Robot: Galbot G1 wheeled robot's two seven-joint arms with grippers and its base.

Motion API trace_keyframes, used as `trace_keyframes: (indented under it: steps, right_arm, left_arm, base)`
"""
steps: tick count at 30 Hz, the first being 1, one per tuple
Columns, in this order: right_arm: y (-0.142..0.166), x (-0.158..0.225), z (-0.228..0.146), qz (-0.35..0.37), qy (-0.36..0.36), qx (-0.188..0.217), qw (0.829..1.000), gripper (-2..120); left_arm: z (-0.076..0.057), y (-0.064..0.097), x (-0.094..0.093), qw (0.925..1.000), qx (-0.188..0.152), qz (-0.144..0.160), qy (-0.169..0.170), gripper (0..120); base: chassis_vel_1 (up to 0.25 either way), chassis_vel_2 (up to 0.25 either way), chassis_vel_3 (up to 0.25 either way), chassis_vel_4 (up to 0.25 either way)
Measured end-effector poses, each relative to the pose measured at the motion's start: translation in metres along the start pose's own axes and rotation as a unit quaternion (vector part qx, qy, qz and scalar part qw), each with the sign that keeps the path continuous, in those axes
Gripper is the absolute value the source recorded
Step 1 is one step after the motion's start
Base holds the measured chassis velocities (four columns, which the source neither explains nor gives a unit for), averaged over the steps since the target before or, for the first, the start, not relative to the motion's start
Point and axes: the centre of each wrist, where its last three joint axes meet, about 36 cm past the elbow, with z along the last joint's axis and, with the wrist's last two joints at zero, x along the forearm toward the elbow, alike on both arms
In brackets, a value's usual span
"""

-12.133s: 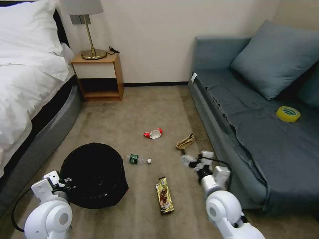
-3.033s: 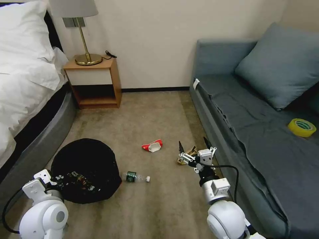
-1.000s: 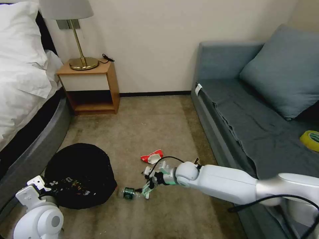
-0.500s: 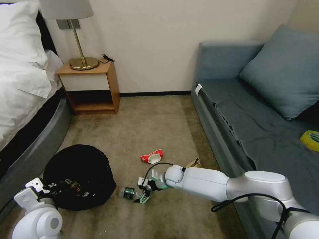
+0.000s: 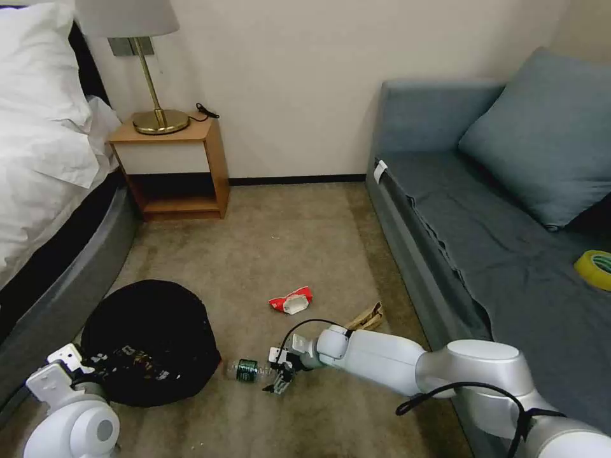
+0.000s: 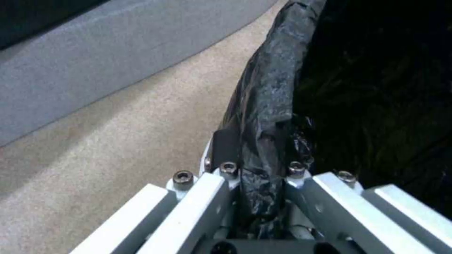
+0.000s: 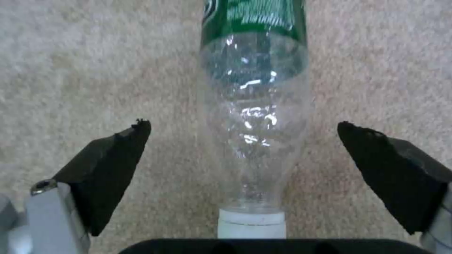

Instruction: Pick up the trash bin, then pick up the garbage on the floor and place it into the trash bin.

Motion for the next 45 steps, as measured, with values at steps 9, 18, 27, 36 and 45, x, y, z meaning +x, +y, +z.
trace_keyframes:
  steps: [9,18,27,36,45]
  right_arm:
    - [0.002,-0.007,0.008,0.008,-0.006,0.004,1.000,79]
    - [0.003,-0.004,0.015,0.012,-0.015,0.005,1.000,46]
    - [-0.002,0.013,0.009,0.024,-0.041,-0.001,0.999,25]
    - [-0.032,0.077,-0.010,0.084,-0.091,-0.020,0.992,25]
    - [-0.048,0.129,-0.101,0.126,-0.197,-0.031,0.972,25]
  left_arm:
    - [0.001,0.000,-0.002,1.0000,0.000,-0.001,-0.001,2]
    - [0.001,-0.001,-0.002,1.0000,-0.001,0.000,-0.002,2]
    - [0.003,-0.002,-0.004,1.0000,-0.003,0.001,0.001,2]
    - [0.006,-0.007,-0.007,0.9999,-0.009,0.005,0.004,2]
    - [0.012,-0.020,-0.007,0.9997,-0.018,0.015,0.007,2]
  base:
    - [0.000,0.000,0.000,0.000]
    - [0.000,0.000,0.000,0.000]
    - [0.000,0.000,0.000,0.000]
    - [0.000,0.000,0.000,0.000]
    - [0.000,0.000,0.000,0.000]
